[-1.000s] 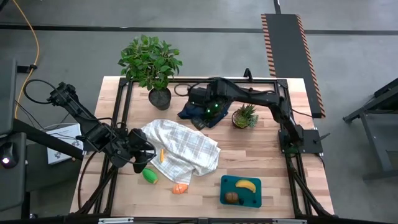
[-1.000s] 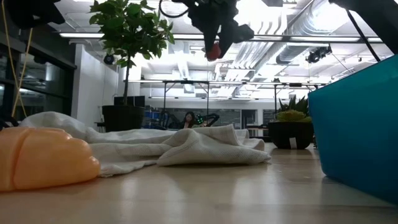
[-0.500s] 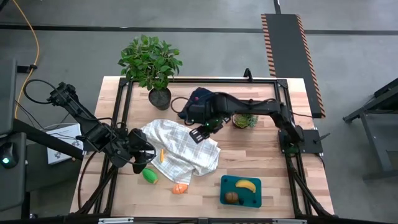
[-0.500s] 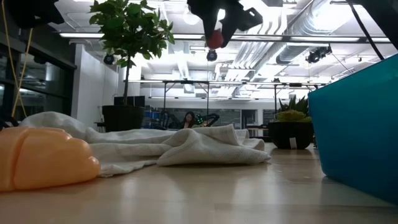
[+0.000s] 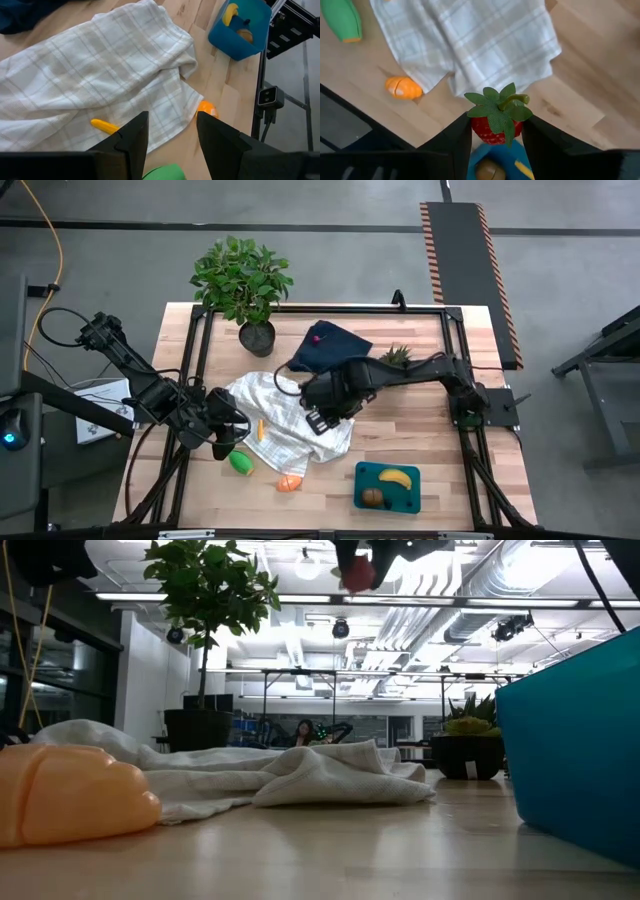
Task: Pick and placing Produce into tupperware
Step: Put the strawberry into the bin
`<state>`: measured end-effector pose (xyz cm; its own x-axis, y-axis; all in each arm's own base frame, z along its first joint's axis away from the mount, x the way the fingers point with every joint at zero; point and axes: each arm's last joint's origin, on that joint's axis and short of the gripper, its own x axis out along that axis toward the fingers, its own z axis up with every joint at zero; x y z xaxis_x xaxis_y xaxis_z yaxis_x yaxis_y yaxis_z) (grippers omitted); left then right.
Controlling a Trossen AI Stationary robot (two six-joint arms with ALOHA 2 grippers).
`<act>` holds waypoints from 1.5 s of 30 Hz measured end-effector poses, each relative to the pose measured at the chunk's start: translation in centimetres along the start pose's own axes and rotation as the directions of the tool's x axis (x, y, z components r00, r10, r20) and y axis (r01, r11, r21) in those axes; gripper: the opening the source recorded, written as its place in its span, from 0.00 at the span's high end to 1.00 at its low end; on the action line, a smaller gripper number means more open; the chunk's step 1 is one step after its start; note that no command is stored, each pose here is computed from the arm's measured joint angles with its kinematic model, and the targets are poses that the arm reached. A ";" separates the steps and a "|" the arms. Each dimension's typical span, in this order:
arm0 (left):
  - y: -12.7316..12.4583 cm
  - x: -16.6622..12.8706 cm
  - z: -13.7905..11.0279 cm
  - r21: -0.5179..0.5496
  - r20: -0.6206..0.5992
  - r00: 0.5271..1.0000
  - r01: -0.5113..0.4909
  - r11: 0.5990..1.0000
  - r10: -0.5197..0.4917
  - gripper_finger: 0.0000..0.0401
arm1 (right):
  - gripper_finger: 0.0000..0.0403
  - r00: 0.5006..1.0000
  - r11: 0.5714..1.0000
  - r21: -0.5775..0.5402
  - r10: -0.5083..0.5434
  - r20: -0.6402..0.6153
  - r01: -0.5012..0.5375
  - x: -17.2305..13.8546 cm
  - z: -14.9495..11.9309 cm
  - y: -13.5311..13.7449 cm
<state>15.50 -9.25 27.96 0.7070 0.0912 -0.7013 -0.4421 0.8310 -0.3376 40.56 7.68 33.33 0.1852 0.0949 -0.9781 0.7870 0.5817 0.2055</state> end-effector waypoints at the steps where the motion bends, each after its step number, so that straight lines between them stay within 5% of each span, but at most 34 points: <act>1: 0.0 0.0 0.0 0.000 0.000 1.000 0.000 1.000 0.000 0.61 | 0.64 1.000 1.000 0.002 0.000 -0.002 0.000 0.0 -0.4 0.2; 45: 0.0 0.0 -0.1 0.000 -0.025 1.000 0.011 1.000 -0.011 0.61 | 0.64 1.000 0.976 0.217 -0.030 0.002 0.029 0.3 -15.5 3.7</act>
<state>15.46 -9.31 27.91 0.6978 0.0679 -0.7131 -0.4340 0.8321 -0.3455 34.43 22.38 33.28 0.1625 0.0759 -0.9838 0.9011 0.3949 0.1793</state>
